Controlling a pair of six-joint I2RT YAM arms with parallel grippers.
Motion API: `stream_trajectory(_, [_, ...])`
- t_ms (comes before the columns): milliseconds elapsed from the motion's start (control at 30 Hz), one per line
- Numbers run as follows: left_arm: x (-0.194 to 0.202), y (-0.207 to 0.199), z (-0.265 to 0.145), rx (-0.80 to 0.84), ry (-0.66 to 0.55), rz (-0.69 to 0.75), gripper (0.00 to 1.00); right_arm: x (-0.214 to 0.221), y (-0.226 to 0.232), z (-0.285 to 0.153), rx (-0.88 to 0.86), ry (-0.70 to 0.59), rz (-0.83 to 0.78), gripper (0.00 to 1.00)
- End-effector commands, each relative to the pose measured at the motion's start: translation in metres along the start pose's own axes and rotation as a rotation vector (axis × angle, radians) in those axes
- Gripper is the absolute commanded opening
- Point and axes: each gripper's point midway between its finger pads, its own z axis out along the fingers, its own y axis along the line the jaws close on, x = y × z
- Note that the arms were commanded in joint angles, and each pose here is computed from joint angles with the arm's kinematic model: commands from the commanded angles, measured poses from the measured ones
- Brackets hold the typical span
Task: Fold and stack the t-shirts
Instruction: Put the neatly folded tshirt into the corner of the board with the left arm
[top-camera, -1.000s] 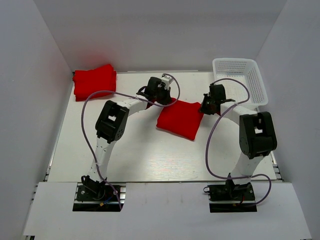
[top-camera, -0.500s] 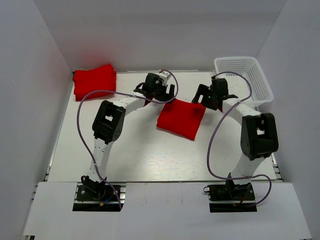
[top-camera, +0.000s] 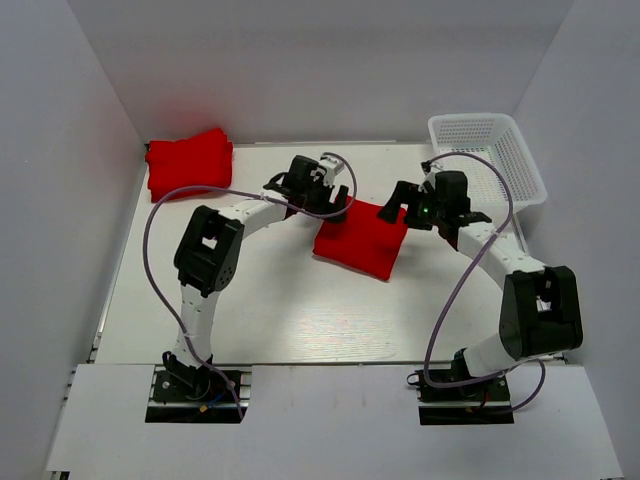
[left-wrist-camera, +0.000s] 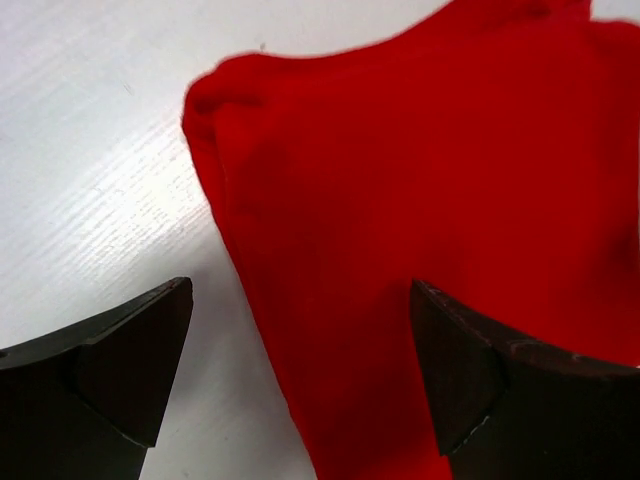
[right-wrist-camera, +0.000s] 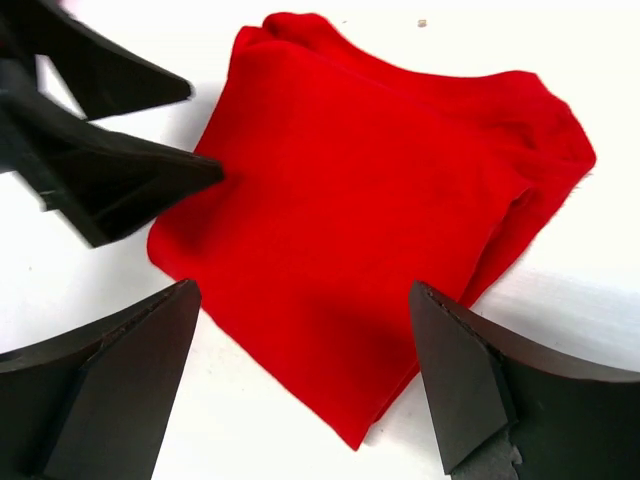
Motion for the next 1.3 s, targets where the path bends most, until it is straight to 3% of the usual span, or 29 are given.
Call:
stream_trajectory(0, [0.019, -0.007, 0.01, 0.029, 0.078, 0.018, 0.98, -0.013, 0.013, -0.01, -0.054, -0.058, -0.054, 0.9])
stream_trajectory(133, [0.036, 0.0, 0.028, 0.01, 0.147, 0.03, 0.89, -0.009, 0.012, -0.014, -0.051, -0.062, -0.052, 0.9])
stream_trajectory(367, [0.079, -0.021, 0.041, 0.021, 0.277, 0.108, 0.85, 0.006, 0.005, -0.014, -0.051, -0.036, -0.043, 0.9])
stream_trajectory(467, [0.106, -0.026, 0.041, 0.001, 0.345, 0.118, 0.79, 0.011, 0.0, -0.015, -0.025, -0.037, -0.039, 0.9])
stream_trajectory(567, [0.122, -0.018, 0.04, -0.074, 0.39, 0.087, 0.63, 0.01, -0.001, -0.02, -0.008, -0.058, -0.042, 0.9])
stream_trajectory(600, [0.125, -0.02, 0.039, -0.095, 0.403, 0.072, 0.52, 0.012, -0.003, -0.021, -0.001, -0.057, -0.039, 0.9])
stream_trajectory(633, [0.127, -0.019, 0.037, -0.113, 0.41, 0.048, 0.3, 0.006, -0.003, -0.026, 0.009, -0.087, -0.052, 0.9])
stream_trajectory(733, [0.117, -0.02, 0.03, -0.132, 0.358, 0.033, 0.0, 0.008, -0.005, -0.034, 0.029, -0.107, -0.061, 0.9])
stream_trajectory(900, [0.069, -0.028, 0.013, -0.066, 0.206, 0.031, 0.0, 0.002, -0.006, -0.046, 0.053, -0.165, -0.082, 0.9])
stream_trajectory(1067, [0.017, -0.015, -0.022, -0.155, 0.062, 0.146, 0.0, 0.002, -0.012, -0.058, 0.089, -0.22, -0.092, 0.9])
stream_trajectory(1267, [-0.032, 0.006, -0.069, -0.223, -0.063, 0.189, 0.0, -0.001, -0.018, -0.07, 0.14, -0.274, -0.098, 0.9])
